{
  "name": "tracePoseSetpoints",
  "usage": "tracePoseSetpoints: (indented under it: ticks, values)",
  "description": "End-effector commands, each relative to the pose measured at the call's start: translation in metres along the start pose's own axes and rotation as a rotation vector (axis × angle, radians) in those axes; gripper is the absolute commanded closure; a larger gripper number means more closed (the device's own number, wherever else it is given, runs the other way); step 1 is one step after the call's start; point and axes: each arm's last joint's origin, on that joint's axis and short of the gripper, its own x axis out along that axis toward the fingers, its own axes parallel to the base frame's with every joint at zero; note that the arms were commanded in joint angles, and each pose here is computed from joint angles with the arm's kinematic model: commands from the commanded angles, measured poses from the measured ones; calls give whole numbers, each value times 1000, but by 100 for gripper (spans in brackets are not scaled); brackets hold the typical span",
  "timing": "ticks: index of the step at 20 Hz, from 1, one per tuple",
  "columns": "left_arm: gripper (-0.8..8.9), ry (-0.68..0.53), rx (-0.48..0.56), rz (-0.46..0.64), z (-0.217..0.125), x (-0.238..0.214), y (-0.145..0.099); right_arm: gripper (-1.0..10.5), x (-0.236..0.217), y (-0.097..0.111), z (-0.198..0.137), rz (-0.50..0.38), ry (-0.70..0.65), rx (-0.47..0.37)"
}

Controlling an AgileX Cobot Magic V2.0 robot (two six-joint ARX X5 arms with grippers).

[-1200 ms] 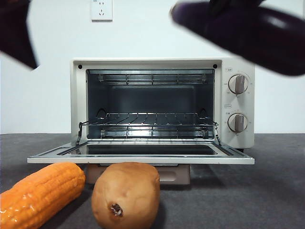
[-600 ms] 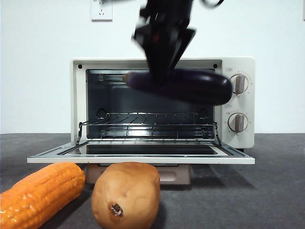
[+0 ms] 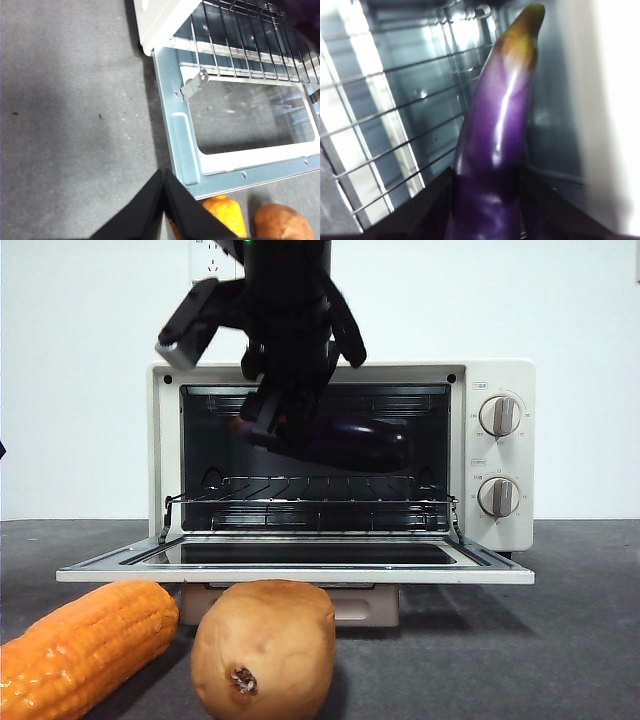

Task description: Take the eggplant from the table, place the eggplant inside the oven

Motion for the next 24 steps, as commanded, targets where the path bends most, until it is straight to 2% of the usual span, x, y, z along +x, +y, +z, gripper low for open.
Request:
tracePoseSetpoints:
  ticks: [1,7,10,24]
  values:
    - [810,-11,5,-3,3,0,0,810,8,8,7,-31,30,-35]
    - [810,-11,5,-3,3,0,0,700,11,11,7,-38,42,14]
    - [810,-11,5,-3,3,0,0,688,10,13,6,-9,43,52]
    - [810,-3,2,-1,3,1,1,689,-6,29,16,12,16,26]
